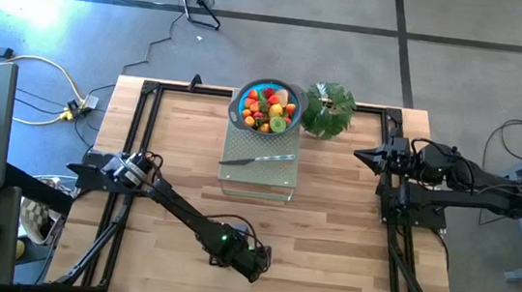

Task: Pick & Place Fruit
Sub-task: Put the green pear in the blue bowl on the shelf

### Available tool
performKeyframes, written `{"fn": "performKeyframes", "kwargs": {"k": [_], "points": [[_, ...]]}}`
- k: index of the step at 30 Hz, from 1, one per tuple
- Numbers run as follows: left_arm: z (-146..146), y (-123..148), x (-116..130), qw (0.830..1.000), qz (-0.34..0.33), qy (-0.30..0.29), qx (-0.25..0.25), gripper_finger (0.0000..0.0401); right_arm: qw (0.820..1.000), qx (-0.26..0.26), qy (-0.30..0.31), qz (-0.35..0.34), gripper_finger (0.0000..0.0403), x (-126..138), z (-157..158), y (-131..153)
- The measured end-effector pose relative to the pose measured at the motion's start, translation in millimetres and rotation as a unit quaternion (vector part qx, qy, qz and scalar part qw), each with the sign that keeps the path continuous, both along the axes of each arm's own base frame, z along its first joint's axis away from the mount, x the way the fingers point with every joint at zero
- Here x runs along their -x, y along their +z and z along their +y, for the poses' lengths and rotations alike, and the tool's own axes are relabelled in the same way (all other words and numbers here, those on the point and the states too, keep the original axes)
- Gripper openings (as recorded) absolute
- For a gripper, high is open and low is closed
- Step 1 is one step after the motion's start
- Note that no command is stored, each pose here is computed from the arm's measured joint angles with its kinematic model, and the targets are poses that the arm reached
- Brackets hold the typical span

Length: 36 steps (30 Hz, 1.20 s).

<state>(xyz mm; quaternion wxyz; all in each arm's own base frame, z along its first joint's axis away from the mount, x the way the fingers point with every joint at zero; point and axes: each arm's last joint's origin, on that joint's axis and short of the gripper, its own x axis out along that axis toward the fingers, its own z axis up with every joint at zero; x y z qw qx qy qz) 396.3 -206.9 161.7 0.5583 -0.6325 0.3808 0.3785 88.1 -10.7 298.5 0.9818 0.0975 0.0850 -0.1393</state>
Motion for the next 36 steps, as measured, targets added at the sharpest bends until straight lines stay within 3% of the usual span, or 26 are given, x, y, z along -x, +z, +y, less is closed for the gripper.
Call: {"fn": "performKeyframes", "kwargs": {"k": [23,36], "points": [[0.0,0.3,-1.5,0.999,-0.005,0.031,0.018,0.0365,1.0,0.0,0.0,0.0,0.0007,0.0,0.0,0.0],[-0.1,0.6,-1.5,1.0,-0.009,0.017,0.006,0.0365,1.0,0.0,0.0,0.0,0.0007,0.0,0.0,0.0]]}}
